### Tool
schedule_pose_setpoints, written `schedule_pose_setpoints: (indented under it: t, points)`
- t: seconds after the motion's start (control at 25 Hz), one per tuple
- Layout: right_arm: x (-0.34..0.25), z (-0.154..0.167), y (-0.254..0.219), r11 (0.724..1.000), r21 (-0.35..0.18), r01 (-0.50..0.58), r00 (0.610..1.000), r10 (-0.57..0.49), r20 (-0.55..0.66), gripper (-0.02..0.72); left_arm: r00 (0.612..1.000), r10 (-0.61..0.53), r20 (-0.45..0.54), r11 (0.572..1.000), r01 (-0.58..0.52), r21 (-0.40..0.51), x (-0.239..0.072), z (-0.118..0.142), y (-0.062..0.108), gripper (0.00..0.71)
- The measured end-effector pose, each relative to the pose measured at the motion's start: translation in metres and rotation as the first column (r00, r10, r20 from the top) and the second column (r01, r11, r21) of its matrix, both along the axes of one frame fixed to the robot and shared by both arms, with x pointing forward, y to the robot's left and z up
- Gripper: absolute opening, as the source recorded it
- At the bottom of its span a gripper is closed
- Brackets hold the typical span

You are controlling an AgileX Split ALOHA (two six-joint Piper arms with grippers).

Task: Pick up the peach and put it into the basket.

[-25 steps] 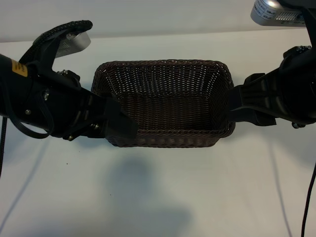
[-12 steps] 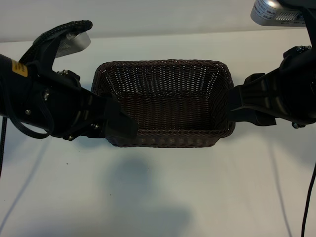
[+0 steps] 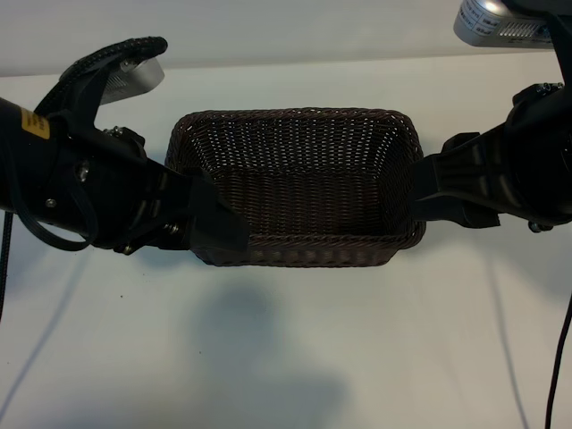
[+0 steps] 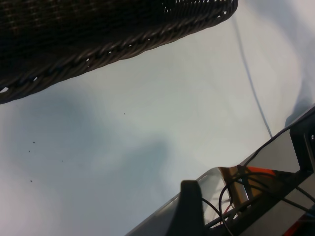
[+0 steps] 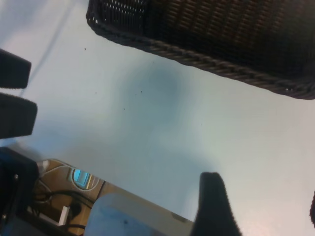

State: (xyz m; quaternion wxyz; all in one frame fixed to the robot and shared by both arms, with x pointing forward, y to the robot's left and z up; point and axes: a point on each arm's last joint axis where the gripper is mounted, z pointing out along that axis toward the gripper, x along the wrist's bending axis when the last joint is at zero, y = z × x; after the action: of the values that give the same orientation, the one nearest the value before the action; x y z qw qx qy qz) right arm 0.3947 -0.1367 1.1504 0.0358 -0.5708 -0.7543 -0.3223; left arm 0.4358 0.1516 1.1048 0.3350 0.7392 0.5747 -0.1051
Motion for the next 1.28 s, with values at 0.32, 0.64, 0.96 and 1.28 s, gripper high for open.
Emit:
schedule_pose_setpoints:
  t: [0.32, 0.64, 0.96, 1.28]
  points:
    - [0.0, 0.0, 0.0, 1.0, 0.0, 0.0, 1.0, 0.0, 0.0, 0.465, 1.0, 0.0, 0.0, 1.0, 0.0, 0.0, 0.0, 0.0, 0.0, 0.59]
    - [0.0, 0.0, 0.0, 1.0, 0.0, 0.0, 1.0, 0.0, 0.0, 0.465, 1.0, 0.0, 0.0, 1.0, 0.0, 0.0, 0.0, 0.0, 0.0, 0.59]
    - [-0.0005, -0.0004, -0.0003, 1.0, -0.005, -0.002, 1.0, 0.002, -0.005, 0.465, 1.0, 0.0, 0.0, 1.0, 0.0, 0.0, 0.0, 0.0, 0.0, 0.59]
    - [0.0, -0.0028, -0.0043, 0.998, -0.06, -0.003, 1.0, 0.003, 0.001, 0.465, 1.0, -0.001, 0.001, 1.0, 0.001, 0.0, 0.0, 0.0, 0.0, 0.59]
